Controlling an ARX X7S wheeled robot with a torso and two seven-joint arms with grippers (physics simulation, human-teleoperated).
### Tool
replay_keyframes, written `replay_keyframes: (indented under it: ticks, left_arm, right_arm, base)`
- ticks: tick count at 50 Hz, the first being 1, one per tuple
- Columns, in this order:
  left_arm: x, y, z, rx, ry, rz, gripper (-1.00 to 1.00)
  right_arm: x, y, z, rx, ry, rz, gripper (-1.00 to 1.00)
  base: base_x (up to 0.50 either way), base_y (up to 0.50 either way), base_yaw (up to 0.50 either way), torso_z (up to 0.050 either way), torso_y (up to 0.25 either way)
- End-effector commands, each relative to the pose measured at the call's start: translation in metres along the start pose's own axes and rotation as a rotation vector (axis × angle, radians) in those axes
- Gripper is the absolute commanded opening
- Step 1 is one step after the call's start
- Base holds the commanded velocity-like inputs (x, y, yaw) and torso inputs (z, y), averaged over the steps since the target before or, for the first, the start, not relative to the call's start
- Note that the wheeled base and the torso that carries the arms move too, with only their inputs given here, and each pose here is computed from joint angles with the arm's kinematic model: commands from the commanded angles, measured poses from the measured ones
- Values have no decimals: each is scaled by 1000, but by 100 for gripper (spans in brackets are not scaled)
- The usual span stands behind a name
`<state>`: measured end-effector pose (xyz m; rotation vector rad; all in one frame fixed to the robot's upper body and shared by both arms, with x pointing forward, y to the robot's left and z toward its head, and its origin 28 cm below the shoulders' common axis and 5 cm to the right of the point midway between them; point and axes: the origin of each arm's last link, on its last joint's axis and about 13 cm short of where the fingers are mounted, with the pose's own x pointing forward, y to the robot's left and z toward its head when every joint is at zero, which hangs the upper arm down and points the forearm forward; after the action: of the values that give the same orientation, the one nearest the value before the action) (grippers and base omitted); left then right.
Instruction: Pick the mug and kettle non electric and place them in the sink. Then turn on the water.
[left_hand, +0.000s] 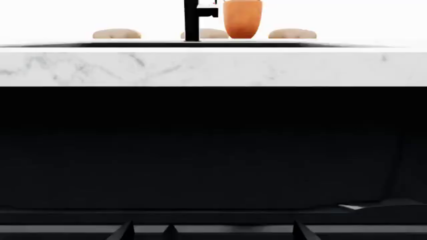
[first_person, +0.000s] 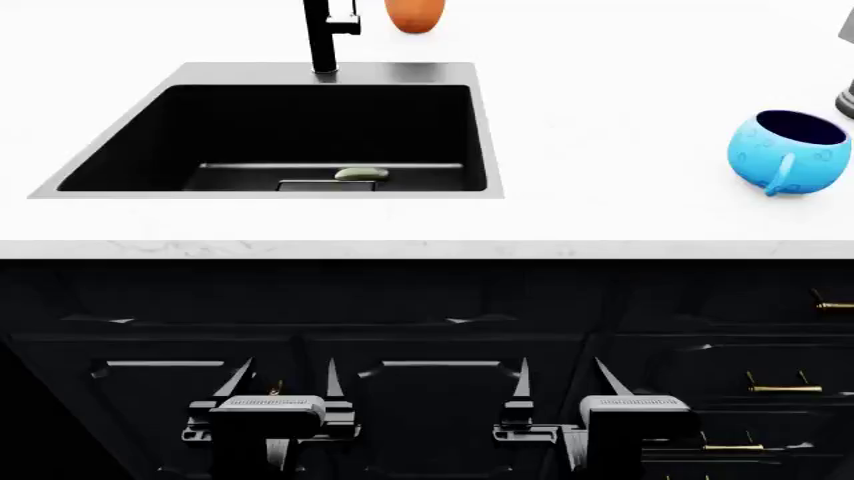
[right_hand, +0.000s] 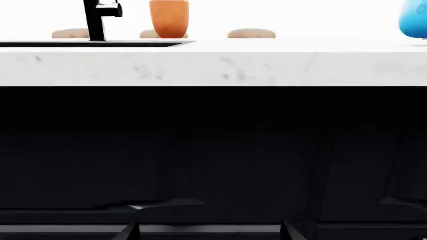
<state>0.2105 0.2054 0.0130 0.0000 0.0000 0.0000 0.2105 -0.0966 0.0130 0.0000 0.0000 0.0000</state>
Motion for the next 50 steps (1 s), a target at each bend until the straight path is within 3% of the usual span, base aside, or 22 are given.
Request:
replay_keyframes:
  ticks: [1, 7, 11, 20, 26, 29, 32, 35, 41, 45, 50]
  left_arm:
    - [0, -1, 1, -6, 20, -3, 100]
    - [-4, -4, 15, -18, 33, -45, 100]
    - [-4, -3, 35, -15, -15, -52, 100]
    - [17, 5, 80, -34, -44, -86, 100]
    - [34, 14, 130, -33, -62, -146, 100]
    - [43, 19, 160, 14, -100, -193, 100]
    - [59, 27, 192, -11, -133, -206, 100]
    - [74, 33, 218, 18, -164, -232, 100]
    - [102, 44, 271, 60, -213, -163, 100]
    - [116, 52, 290, 39, -208, -112, 100]
    - [121, 54, 289, 20, -210, -79, 100]
  right_arm:
    - [0, 0, 1, 2, -5, -7, 100]
    - [-1, -1, 9, 25, -11, -39, 100]
    - [4, -4, 23, 11, -16, -60, 100]
    - [26, -17, 65, -31, -58, -84, 100]
    - [45, -30, 120, -86, -131, -112, 100]
    - [57, -35, 149, -84, -162, -107, 100]
    - [74, -39, 181, -104, -189, -102, 100]
    - [90, -44, 219, -141, -216, -102, 100]
    - [126, -50, 282, -161, -223, -84, 100]
    - [143, -57, 305, -189, -195, -82, 100]
    - [151, -67, 302, -176, -147, -91, 100]
  base:
    - [0, 0, 0, 0, 0]
    - [0, 0, 0, 8, 0]
    - [0, 0, 0, 50, 0]
    - [0, 0, 0, 50, 0]
    - [0, 0, 0, 50, 0]
    - [0, 0, 0, 50, 0]
    - [0, 0, 0, 50, 0]
    - [0, 0, 0, 50, 0]
    - [0, 0, 0, 47, 0]
    - [0, 0, 0, 4, 0]
    - [0, -248, 0, 0, 0]
